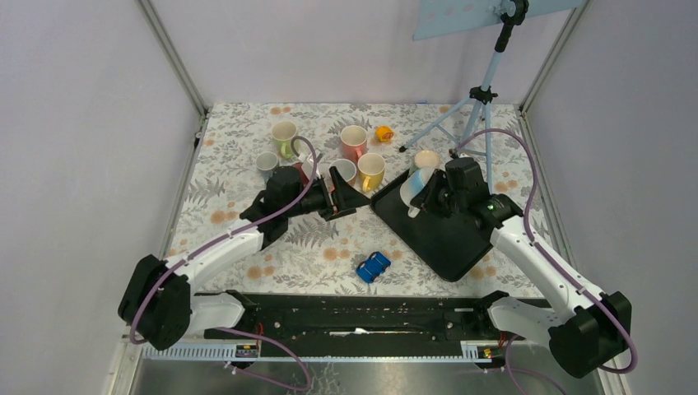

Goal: Turn the mug right side up
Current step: Turn over the cup on the tray.

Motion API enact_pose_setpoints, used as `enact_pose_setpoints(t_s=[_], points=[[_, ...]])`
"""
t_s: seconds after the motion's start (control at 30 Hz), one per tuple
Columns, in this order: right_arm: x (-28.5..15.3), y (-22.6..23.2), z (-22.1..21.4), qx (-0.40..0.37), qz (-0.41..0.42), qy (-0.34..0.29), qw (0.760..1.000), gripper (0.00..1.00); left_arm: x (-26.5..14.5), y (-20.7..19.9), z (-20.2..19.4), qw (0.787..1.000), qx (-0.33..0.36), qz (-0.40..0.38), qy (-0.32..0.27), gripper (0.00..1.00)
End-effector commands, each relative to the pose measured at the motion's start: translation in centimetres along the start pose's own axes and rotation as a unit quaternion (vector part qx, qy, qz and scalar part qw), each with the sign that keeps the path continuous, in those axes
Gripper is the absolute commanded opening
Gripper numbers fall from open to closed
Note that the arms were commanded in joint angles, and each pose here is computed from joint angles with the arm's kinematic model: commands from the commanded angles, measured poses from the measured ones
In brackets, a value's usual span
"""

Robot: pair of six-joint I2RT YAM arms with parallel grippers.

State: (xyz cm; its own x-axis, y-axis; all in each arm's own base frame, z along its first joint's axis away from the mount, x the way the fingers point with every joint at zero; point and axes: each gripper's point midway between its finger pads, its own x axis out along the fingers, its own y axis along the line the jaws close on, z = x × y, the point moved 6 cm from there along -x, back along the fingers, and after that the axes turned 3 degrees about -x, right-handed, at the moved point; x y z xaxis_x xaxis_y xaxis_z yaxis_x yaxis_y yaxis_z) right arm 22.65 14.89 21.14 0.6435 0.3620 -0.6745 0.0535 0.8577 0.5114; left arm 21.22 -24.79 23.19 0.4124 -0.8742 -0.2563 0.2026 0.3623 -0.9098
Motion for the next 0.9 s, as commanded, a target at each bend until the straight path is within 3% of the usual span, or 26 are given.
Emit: enact_pose_setpoints(t_s=[0.0,0.3,0.5,0.87], points=[[-2.7,5.8,3.1,0.013,0.145,-0.062,0.987,0.00,0.8,-2.0,0.1,0.996,-0.020,-0.080,0.013,0.90],[-3.1,8.9,3.8,0.031,0.221,-0.061,0.973,0.00,2.3,-2.1,-0.4,0.990,-0.065,-0.121,0.036,0.80],[-2.8,9.8,4.2,0.052,0.233,-0.059,0.969,0.00,2.1,-2.1,-0.6,0.995,-0.010,-0.093,0.022,0.77],[-2.7,12.8,3.9,0.075,0.327,-0.065,0.940,0.00,1.6,-2.8,-1.1,0.986,-0.049,-0.161,0.020,0.71]])
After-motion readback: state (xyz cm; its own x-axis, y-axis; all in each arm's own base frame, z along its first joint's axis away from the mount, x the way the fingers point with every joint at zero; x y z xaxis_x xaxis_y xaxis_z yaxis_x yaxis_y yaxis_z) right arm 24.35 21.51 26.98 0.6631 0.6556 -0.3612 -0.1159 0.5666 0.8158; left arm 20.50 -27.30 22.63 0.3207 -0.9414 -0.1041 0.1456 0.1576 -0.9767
